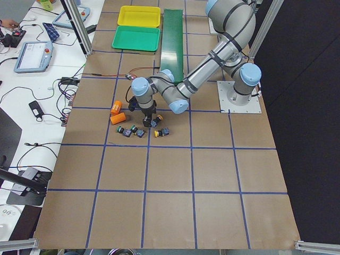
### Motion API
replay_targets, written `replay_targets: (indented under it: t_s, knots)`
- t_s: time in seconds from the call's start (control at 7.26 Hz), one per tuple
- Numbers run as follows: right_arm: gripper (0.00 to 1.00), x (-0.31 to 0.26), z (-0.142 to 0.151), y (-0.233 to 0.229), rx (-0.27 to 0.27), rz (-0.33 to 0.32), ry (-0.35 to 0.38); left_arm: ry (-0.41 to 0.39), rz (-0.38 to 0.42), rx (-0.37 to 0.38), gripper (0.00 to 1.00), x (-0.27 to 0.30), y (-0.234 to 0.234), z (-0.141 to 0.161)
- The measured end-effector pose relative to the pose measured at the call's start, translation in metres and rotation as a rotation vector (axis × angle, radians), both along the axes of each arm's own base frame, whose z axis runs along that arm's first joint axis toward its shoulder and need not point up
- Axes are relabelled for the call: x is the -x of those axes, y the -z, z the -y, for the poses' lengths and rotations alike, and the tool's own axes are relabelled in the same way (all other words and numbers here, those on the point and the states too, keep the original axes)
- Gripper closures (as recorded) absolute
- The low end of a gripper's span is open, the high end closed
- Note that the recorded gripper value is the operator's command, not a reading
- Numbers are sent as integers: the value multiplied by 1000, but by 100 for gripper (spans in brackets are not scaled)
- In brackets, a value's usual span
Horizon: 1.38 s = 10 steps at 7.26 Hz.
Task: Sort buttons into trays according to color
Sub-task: 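Carry the yellow button switch with the left gripper onto the conveyor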
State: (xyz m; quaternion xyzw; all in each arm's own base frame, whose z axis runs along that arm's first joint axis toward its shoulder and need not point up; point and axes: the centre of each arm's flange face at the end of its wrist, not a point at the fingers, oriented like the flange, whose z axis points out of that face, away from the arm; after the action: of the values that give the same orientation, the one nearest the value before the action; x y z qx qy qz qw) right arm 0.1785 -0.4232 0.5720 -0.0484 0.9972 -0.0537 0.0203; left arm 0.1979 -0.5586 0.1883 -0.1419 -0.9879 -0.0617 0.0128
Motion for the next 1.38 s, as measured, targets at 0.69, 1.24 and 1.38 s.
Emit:
replay_targets:
  t_s: [0.69,1.24,1.38]
  knots:
    - [0,0,0,0,0,0,0,218,-50,-30,0,4,9,-11]
    - [0,0,0,0,0,0,1,280,-69,-29,69,-2,17,-16]
    - [0,0,0,0,0,0,1,280,-66,-21,81,-4,14,-17]
